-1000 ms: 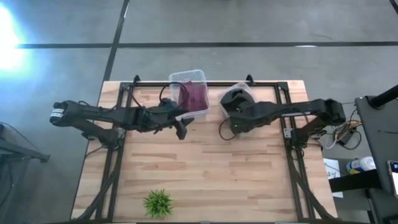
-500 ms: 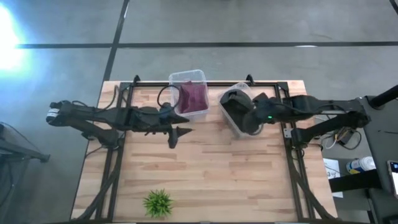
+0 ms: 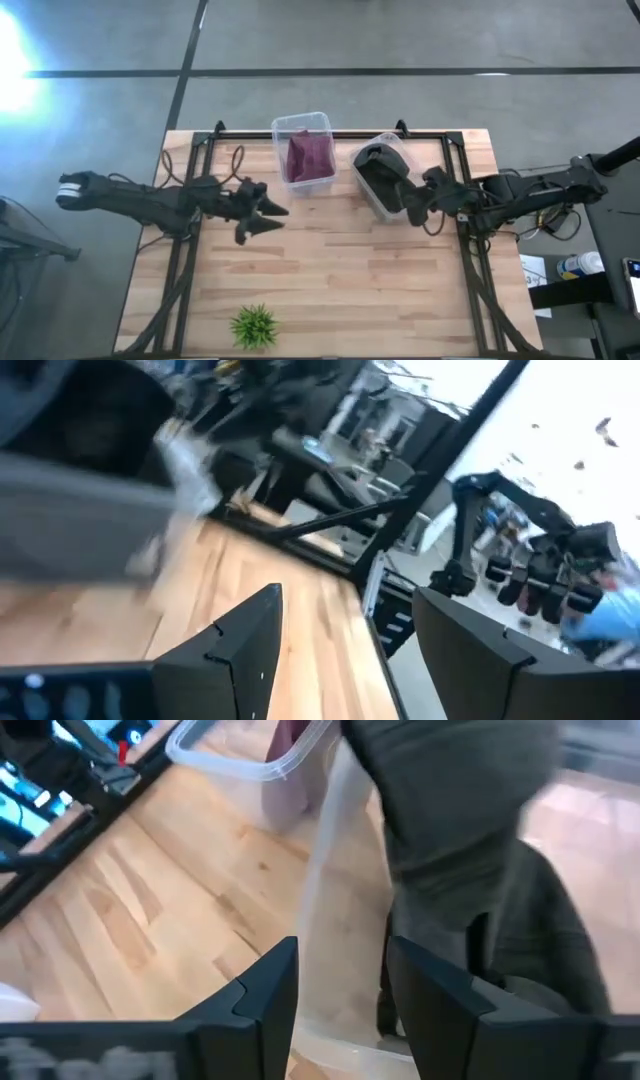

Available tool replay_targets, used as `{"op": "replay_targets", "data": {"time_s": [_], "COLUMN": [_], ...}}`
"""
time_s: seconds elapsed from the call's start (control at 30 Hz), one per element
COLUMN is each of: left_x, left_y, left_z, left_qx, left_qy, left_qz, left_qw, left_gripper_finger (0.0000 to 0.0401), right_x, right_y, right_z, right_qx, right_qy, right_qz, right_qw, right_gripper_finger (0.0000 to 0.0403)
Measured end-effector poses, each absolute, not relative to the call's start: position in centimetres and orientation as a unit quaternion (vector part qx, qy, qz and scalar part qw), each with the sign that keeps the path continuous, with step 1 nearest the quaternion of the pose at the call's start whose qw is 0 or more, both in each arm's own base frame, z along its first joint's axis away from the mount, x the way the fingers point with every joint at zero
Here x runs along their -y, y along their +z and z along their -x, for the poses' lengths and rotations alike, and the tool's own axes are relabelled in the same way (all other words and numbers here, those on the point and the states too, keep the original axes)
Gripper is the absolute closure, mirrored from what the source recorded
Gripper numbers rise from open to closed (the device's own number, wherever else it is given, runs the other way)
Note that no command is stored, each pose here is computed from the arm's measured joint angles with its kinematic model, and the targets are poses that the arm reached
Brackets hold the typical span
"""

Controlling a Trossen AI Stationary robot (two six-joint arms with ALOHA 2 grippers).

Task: Pick & Place hat
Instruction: Return to Home Position

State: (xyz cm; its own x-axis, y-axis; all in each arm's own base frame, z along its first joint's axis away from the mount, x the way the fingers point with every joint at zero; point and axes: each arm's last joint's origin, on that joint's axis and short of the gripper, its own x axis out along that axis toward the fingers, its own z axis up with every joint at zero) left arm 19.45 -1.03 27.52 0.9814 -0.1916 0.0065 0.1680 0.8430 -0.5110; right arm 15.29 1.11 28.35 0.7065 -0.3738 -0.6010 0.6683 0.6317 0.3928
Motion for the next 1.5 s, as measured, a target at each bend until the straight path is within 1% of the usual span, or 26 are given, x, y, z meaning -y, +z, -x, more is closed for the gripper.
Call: {"op": "replay_targets", "data": {"time_s": [0.03, 0.1, 0.13, 0.2, 0.27, 0.3, 0.4, 0.47, 0.57, 0.67, 0.77, 0.83, 0.97, 1.07, 1.2, 1.33, 1.5], "left_x": [0.8, 0.6, 0.6, 0.8, 0.7, 0.5, 0.3, 0.3, 0.4, 0.4, 0.4, 0.4, 0.2, 0.1, 0.0, 0.0, 0.0], "left_y": [26.7, 25.1, 24.5, 24.1, 23.9, 23.5, 22.1, 21.3, 20.9, 20.0, 19.5, 19.0, 18.5, 18.6, 18.8, 18.7, 18.7], "left_z": [-18.9, -17.8, -17.4, -16.6, -15.8, -15.4, -14.4, -13.8, -12.8, -11.9, -11.3, -11.1, -10.7, -10.5, -10.3, -10.3, -10.4], "left_qx": [-0.027, -0.042, -0.037, 0.012, 0.064, 0.074, 0.076, 0.079, 0.099, 0.11, 0.104, 0.068, 0.049, 0.061, 0.073, 0.071, 0.068], "left_qy": [-0.086, -0.072, -0.073, -0.103, -0.118, -0.113, -0.104, -0.104, -0.111, -0.121, -0.127, -0.116, -0.077, -0.051, -0.044, -0.043, -0.042], "left_qz": [0.279, 0.345, 0.355, 0.324, 0.303, 0.296, 0.282, 0.27, 0.254, 0.252, 0.258, 0.261, 0.262, 0.264, 0.256, 0.255, 0.255], "left_qw": [0.956, 0.935, 0.931, 0.94, 0.944, 0.946, 0.951, 0.954, 0.956, 0.954, 0.952, 0.956, 0.961, 0.961, 0.963, 0.963, 0.964], "left_gripper_finger": [0.0183, 0.0183, 0.0183, 0.0183, 0.0183, 0.0183, 0.0183, 0.0183, 0.0183, 0.0183, 0.0183, 0.0183, 0.0183, 0.0183, 0.0183, 0.0183, 0.0183], "right_x": [-1.0, -0.7, -0.6, -0.5, -0.4, -0.4, -0.3, -0.4, -0.4, -0.3, -0.1, 0.0, 0.1, 0.3, 0.4, 0.4, 0.6], "right_y": [28.4, 28.3, 28.3, 28.3, 28.2, 28.3, 28.0, 27.8, 27.6, 26.9, 25.5, 24.6, 23.3, 22.8, 22.9, 23.0, 22.5], "right_z": [-14.9, -13.7, -13.1, -12.4, -12.0, -11.9, -11.7, -11.7, -11.6, -11.0, -10.0, -9.3, -8.3, -7.6, -6.7, -6.7, -6.9], "right_qx": [-0.237, -0.245, -0.243, -0.23, -0.233, -0.228, -0.215, -0.189, -0.125, -0.07, -0.051, -0.041, -0.021, -0.003, 0.026, 0.019, 0.002], "right_qy": [-0.302, -0.321, -0.331, -0.341, -0.336, -0.327, -0.305, -0.285, -0.246, -0.22, -0.211, -0.209, -0.203, -0.198, -0.191, -0.196, -0.228], "right_qz": [-0.308, -0.294, -0.303, -0.318, -0.293, -0.283, -0.254, -0.238, -0.22, -0.219, -0.232, -0.24, -0.239, -0.236, -0.217, -0.187, -0.169], "right_qw": [0.87, 0.867, 0.86, 0.854, 0.865, 0.872, 0.892, 0.909, 0.936, 0.948, 0.948, 0.947, 0.949, 0.951, 0.957, 0.962, 0.959], "right_gripper_finger": [0.0252, 0.0252, 0.0252, 0.025, 0.0248, 0.0247, 0.0246, 0.0247, 0.025, 0.0253, 0.0255, 0.0254, 0.0249, 0.0248, 0.0251, 0.0255, 0.0256]}}
